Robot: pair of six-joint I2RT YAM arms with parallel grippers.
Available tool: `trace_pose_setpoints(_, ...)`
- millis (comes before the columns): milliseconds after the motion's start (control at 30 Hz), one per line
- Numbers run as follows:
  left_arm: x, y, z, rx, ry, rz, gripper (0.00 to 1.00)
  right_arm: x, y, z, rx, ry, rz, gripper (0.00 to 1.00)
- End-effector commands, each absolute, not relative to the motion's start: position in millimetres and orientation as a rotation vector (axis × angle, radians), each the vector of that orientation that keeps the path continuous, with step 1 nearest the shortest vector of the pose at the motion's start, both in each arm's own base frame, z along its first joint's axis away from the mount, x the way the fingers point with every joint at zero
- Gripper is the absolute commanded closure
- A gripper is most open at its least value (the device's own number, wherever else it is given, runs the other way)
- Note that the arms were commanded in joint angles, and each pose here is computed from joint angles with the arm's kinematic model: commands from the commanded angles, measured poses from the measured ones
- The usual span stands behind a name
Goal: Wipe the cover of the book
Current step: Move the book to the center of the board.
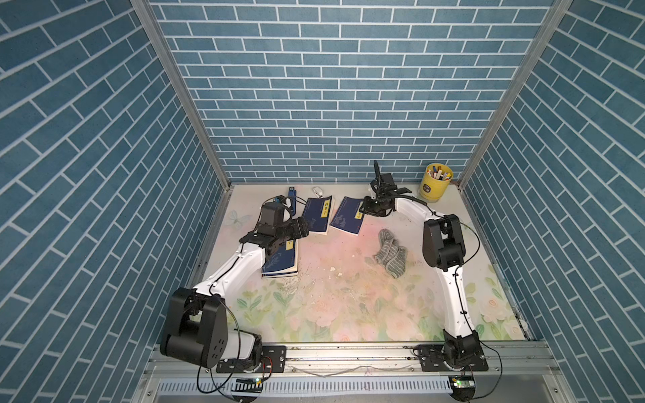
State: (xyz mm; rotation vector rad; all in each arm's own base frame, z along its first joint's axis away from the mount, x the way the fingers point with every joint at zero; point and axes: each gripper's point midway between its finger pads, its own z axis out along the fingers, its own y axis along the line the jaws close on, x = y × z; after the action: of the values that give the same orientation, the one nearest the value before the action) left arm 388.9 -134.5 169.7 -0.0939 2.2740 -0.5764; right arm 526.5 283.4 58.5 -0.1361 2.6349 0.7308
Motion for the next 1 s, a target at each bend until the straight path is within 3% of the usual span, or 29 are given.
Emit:
trace_pose_setpoints(0, 388, -137, 163, -0.068, 2.287, -0.575, 0.23, 523, 286, 47, -0.107, 2.681, 0.767, 0.73)
trace_pose_setpoints(267, 387, -137, 164, -0.058, 2.29, -0.573, 0.23, 527, 292, 41, -0.073, 2.692, 0.809, 0.91)
trace_pose_setpoints(367, 386, -137, 165, -0.057, 2.288, -0.571, 0.23, 526, 293, 40, -0.065, 2.691, 0.824, 0.89)
trace_pose_setpoints(600, 386, -137, 164, -0.056, 2.291, -0.574, 0.23, 526, 295, 44, -0.061, 2.672, 0.853, 0.74)
trace_pose_setpoints(800, 387, -138, 162, -0.055, 2.296, -0.576, 0.23, 527, 298, 47, -0.069, 2.658, 0.87, 0.75)
trace_pose_setpoints(967, 388, -138, 161, -0.055, 2.298, -0.575, 0.23, 527, 301, 46, -0.075, 2.66, 0.889, 0.83)
